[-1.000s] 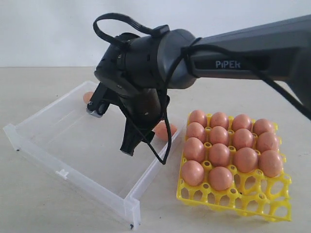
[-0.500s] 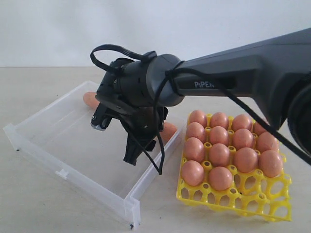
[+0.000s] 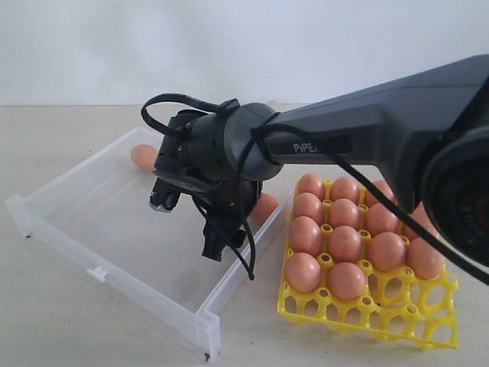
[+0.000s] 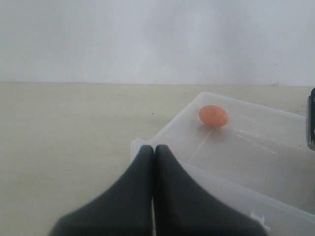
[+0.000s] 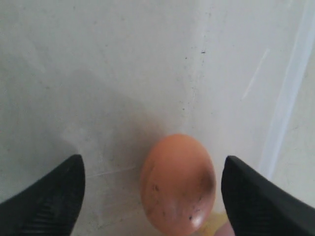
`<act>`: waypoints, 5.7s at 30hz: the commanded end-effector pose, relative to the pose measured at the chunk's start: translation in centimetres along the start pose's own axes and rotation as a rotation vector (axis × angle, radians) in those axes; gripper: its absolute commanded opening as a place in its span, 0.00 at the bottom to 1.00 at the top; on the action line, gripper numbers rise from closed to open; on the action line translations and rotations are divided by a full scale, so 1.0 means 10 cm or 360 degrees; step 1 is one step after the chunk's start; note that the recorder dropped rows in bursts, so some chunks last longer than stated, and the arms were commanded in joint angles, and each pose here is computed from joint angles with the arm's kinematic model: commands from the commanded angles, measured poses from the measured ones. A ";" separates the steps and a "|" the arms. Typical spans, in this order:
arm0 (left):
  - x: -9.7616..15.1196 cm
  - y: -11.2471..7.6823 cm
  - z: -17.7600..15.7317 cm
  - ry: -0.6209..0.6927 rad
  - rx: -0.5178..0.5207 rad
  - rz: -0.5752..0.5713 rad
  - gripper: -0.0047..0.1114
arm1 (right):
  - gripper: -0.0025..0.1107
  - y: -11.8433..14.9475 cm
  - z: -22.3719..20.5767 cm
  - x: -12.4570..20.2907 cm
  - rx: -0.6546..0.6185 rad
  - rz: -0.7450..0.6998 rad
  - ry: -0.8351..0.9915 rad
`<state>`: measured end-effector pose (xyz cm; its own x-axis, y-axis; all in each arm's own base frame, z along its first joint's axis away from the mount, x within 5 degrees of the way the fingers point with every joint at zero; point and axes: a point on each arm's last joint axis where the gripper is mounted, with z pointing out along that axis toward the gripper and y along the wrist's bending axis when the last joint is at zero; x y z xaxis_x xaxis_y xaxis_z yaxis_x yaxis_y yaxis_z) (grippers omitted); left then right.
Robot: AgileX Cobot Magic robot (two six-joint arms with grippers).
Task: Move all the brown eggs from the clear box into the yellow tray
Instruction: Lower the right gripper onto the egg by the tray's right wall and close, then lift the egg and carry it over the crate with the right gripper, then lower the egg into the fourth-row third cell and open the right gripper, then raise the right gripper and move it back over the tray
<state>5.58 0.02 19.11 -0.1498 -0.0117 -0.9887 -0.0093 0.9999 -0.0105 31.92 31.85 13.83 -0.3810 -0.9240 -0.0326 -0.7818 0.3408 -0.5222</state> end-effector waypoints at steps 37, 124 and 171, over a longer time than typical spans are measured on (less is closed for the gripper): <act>-0.01 0.00 0.00 -0.0009 0.0009 -0.0006 0.00 | 0.02 0.24 0.24 0.07 -0.0461 0.0315 0.0147; -0.01 0.00 0.00 -0.0009 0.0008 -0.0007 0.00 | 0.02 -0.01 -0.23 2.76 -0.0738 0.1137 -0.1061; -0.01 0.00 0.00 -0.0009 0.0008 -0.0007 0.00 | 0.02 -0.51 -1.43 1.98 -0.0924 0.0452 -0.2234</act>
<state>5.58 0.02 19.11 -0.1498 -0.0117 -0.9887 -0.0093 0.9999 -0.0105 20.93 12.17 24.89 -0.1821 -0.1372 -0.9737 -0.9420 0.3082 0.1328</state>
